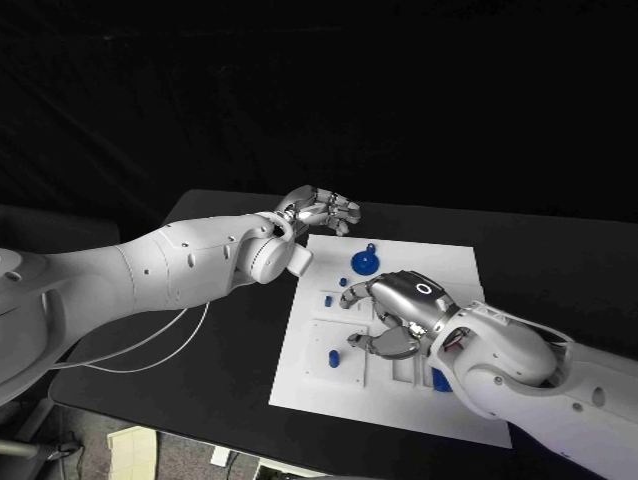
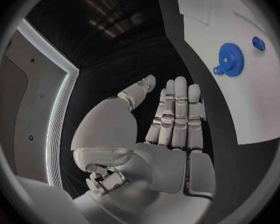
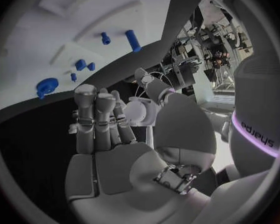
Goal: Assemble the parts on the task board
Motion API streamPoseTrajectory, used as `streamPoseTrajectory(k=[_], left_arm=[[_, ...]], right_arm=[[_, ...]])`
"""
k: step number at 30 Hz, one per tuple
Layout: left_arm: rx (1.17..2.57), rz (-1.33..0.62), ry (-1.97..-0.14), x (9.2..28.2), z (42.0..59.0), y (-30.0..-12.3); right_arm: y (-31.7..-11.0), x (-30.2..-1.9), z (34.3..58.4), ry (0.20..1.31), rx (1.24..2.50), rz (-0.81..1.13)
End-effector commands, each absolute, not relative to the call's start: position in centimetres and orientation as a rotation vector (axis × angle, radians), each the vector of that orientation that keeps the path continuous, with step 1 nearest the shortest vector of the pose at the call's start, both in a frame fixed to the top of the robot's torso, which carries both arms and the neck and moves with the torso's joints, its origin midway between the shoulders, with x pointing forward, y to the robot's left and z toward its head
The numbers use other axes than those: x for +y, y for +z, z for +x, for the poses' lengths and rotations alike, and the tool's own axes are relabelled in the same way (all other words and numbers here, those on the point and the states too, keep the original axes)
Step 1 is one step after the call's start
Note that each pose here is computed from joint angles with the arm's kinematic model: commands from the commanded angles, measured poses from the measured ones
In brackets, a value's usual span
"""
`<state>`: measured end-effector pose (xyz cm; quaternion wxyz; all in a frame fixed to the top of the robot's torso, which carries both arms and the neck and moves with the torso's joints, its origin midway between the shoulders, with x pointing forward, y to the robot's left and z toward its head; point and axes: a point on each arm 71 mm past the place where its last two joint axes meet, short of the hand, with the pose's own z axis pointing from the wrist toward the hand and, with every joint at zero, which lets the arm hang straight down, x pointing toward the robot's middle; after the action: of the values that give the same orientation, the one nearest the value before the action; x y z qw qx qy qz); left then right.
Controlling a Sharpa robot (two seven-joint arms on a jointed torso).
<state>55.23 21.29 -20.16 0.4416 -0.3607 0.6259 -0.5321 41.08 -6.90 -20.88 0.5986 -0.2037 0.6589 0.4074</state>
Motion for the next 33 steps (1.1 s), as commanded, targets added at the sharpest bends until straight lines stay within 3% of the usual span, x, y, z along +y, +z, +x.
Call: streamPoseTrajectory(k=[1, 12, 17, 25, 33], left_arm=[[1.549, -0.895, -1.334, 21.5, 55.2, -20.0], [1.540, -0.900, -1.320, 22.2, 55.2, -20.0], [1.539, -0.901, -1.320, 22.3, 55.0, -20.0], [1.542, -0.905, -1.320, 22.8, 54.6, -20.0], [1.547, -0.914, -1.322, 23.1, 54.2, -20.1]], right_arm=[[-20.0, -8.6, 42.1, 1.034, 1.673, -0.272], [-17.5, -15.7, 45.4, 0.883, 1.752, -0.086], [-18.2, -17.7, 45.7, 0.809, 1.872, 0.010], [-20.5, -21.2, 44.8, 0.581, 2.151, 0.007], [-22.1, -22.8, 43.1, 0.533, 2.294, 0.062]])
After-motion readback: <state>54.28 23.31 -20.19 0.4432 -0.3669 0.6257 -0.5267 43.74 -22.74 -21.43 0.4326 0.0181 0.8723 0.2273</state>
